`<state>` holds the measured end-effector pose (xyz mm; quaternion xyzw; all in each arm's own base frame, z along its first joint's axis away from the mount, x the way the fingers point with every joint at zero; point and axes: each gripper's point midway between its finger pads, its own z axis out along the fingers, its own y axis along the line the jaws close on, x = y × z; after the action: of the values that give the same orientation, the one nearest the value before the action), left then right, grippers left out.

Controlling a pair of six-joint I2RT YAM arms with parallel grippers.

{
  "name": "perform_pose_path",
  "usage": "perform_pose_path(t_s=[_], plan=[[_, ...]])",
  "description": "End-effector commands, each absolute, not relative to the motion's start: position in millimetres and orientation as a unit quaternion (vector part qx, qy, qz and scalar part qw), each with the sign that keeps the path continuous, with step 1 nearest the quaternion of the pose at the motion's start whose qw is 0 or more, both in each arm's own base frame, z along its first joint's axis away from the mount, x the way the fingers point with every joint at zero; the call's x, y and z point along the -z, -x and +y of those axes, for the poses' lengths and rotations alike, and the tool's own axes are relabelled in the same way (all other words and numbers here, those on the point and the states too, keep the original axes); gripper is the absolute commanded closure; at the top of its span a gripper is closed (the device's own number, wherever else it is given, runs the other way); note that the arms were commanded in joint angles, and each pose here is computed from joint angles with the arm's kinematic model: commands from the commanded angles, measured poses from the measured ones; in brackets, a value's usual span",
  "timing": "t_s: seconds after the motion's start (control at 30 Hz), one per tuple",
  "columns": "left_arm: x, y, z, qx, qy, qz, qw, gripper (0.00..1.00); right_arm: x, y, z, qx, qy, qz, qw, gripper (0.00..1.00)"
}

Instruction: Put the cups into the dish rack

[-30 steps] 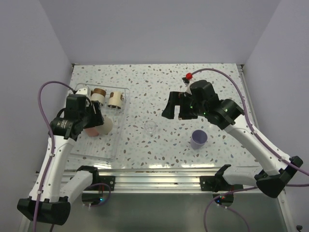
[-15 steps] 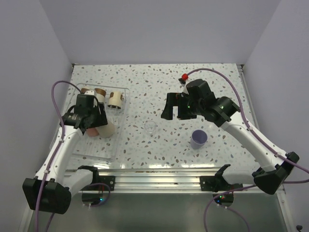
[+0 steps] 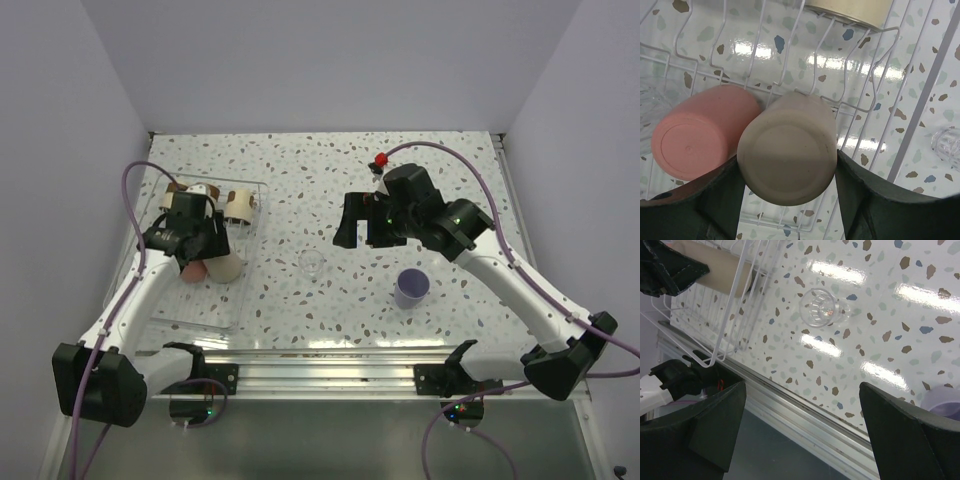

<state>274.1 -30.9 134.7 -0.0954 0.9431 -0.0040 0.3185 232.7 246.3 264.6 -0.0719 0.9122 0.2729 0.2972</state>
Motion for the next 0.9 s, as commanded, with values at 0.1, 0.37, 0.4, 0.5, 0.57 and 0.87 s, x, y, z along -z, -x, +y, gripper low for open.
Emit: perform_pose_path(t_s=[0.1, 0.37, 0.4, 0.5, 0.57, 0.87], plan=[[-143.6, -291.3, -36.6, 0.016, 0.097, 0.931, 0.351, 0.43, -266.0, -241.2, 249.9, -0.268, 0.078, 0.91, 0.306, 0.02], [-161.9, -291.9, -45.1, 0.043, 0.089, 0.924, 0.37, 0.0, -261.2, -245.9, 260.4, -0.278, 0.083, 0.91, 0.296, 0.02], [-164.1, -291.2, -45.6, 0.045, 0.088, 0.923, 0.371, 0.0, -258.5, -246.8, 262.2, -0.279, 0.084, 0.911, 0.292, 0.02], [-176.4, -290.0, -47.4, 0.053, 0.089, 0.919, 0.381, 0.0, -253.8, -248.5, 266.4, -0.28, 0.087, 0.912, 0.288, 0.02], [-190.4, -291.2, -48.1, 0.06, 0.093, 0.912, 0.394, 0.0, -249.1, -248.5, 270.4, -0.283, 0.091, 0.913, 0.28, 0.02], [-275.5, -289.8, -50.2, 0.089, 0.114, 0.878, 0.456, 0.0, -219.4, -249.7, 318.0, -0.294, 0.137, 0.921, 0.218, 0.08]])
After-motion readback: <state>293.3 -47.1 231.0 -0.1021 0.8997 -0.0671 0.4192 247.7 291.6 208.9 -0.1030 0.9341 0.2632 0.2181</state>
